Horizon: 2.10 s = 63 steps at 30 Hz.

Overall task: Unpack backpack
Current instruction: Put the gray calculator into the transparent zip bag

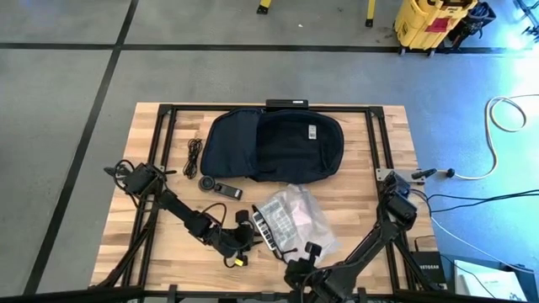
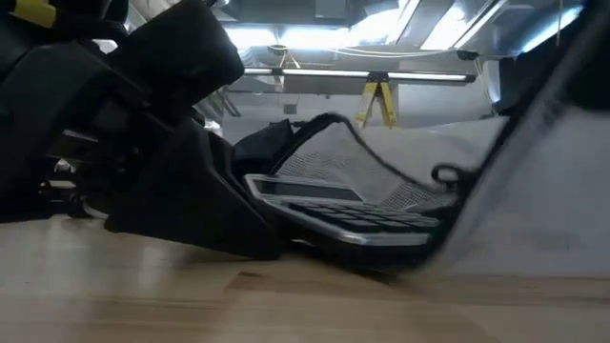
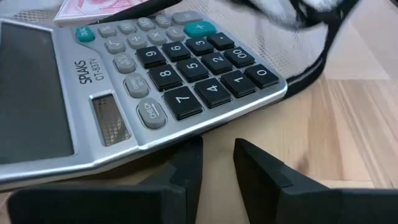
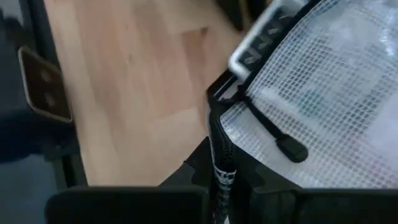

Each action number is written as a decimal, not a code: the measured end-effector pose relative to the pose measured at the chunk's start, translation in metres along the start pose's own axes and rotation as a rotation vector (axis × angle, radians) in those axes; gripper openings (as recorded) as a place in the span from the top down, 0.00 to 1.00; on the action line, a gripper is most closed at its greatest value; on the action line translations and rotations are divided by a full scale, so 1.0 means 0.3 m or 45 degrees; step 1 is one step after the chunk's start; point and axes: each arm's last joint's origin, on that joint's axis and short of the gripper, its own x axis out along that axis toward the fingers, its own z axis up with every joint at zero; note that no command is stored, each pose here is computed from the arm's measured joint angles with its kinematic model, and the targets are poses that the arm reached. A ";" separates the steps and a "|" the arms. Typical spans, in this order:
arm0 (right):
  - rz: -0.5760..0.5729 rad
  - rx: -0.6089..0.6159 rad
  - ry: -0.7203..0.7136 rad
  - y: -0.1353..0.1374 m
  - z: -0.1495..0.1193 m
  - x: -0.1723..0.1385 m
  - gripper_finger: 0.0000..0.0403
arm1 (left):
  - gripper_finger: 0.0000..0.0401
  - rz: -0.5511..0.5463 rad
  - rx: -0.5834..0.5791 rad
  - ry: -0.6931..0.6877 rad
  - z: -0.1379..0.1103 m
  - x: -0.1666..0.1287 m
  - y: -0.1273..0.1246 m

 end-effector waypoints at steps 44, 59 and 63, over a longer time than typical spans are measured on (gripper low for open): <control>0.123 -0.156 0.043 0.038 -0.005 0.037 0.92 | 0.80 0.121 0.046 0.119 0.104 -0.010 0.077; -0.159 0.011 0.116 0.010 -0.120 -0.196 0.56 | 0.80 -0.026 0.103 0.158 0.075 -0.056 -0.003; -0.008 0.143 -0.039 0.059 -0.084 -0.237 0.49 | 0.80 -0.122 0.097 0.159 0.063 -0.083 -0.051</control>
